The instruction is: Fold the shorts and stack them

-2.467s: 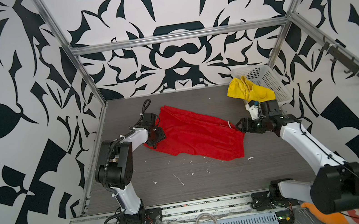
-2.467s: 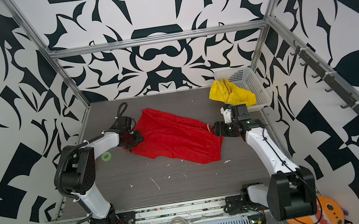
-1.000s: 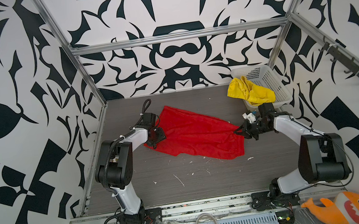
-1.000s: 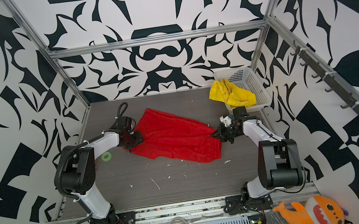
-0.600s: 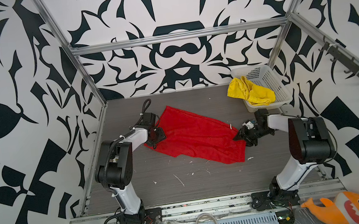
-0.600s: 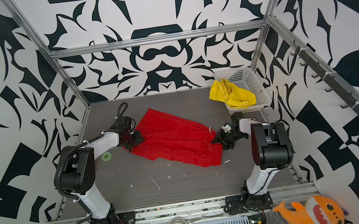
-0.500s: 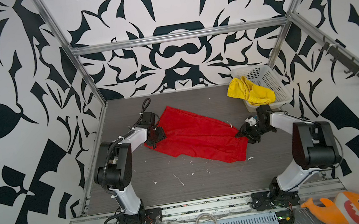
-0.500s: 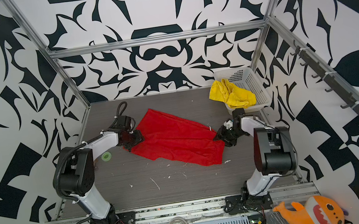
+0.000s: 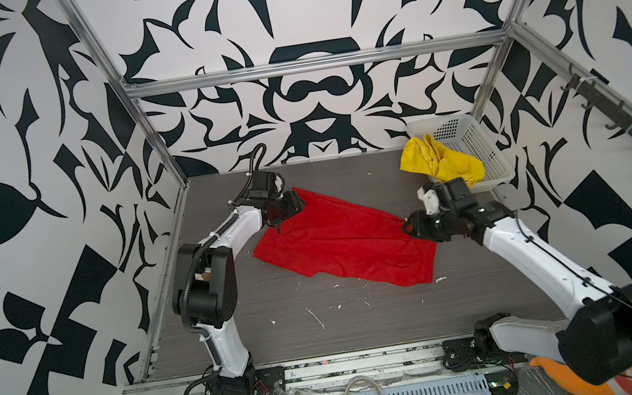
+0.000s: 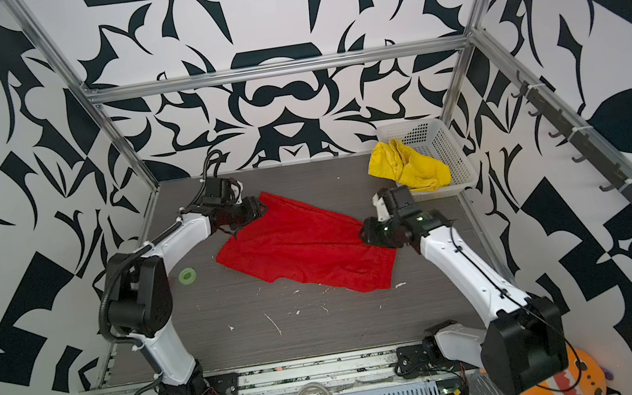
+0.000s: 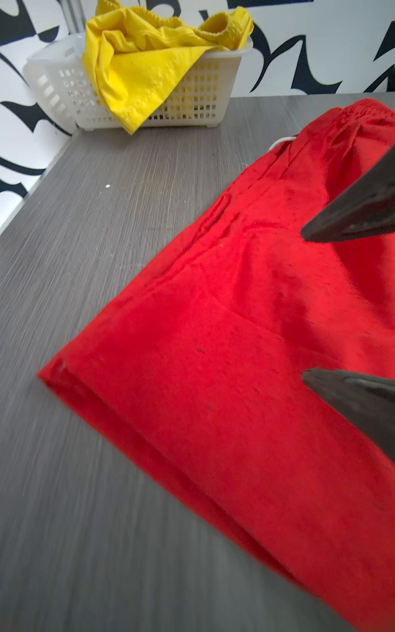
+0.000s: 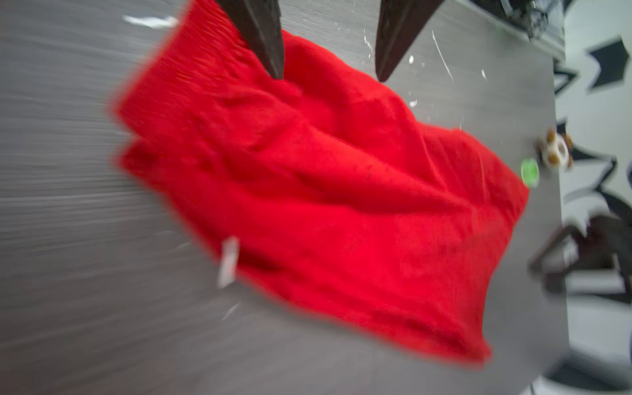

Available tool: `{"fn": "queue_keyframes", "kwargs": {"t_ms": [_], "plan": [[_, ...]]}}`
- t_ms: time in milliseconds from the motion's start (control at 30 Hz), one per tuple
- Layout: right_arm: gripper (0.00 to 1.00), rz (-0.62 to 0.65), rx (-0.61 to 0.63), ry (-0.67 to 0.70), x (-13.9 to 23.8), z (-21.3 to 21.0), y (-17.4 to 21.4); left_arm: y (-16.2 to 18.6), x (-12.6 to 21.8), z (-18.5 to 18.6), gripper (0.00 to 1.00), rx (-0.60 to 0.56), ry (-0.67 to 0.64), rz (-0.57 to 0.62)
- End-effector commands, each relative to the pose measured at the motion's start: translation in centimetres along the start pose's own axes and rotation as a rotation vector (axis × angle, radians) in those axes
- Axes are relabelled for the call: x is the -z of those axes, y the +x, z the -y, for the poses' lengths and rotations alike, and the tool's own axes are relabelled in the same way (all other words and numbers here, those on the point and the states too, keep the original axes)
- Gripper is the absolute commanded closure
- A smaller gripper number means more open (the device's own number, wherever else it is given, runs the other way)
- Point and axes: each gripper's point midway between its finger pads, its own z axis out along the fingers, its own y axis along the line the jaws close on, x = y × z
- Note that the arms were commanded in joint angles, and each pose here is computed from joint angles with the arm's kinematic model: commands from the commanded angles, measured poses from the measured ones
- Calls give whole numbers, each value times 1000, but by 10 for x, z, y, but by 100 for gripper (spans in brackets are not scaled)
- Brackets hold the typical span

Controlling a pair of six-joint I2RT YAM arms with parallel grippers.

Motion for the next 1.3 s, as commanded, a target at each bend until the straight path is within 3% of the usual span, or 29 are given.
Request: {"fn": "queue_keyframes", "kwargs": {"t_ms": [0, 367, 633, 833, 1000, 1133, 1267], "plan": [[53, 20, -33, -39, -35, -10, 2, -9, -25, 12, 38, 1, 65, -17], [53, -184, -96, 46, -95, 40, 66, -29, -96, -15, 39, 28, 6, -23], [50, -303, -108, 150, -92, 75, 114, -53, -130, -41, 39, 100, -35, 9], [49, -344, -109, 196, -79, 87, 132, -78, -137, -50, 39, 121, -36, 52], [43, -266, -58, 109, -60, 56, 103, -98, -115, -31, 39, 111, 7, 85], [39, -158, -2, 20, -32, 14, 58, -103, -67, -1, 39, 86, 58, 120], [39, -61, 32, -43, -13, -14, 25, -84, -23, 19, 39, 45, 89, 138]]}}
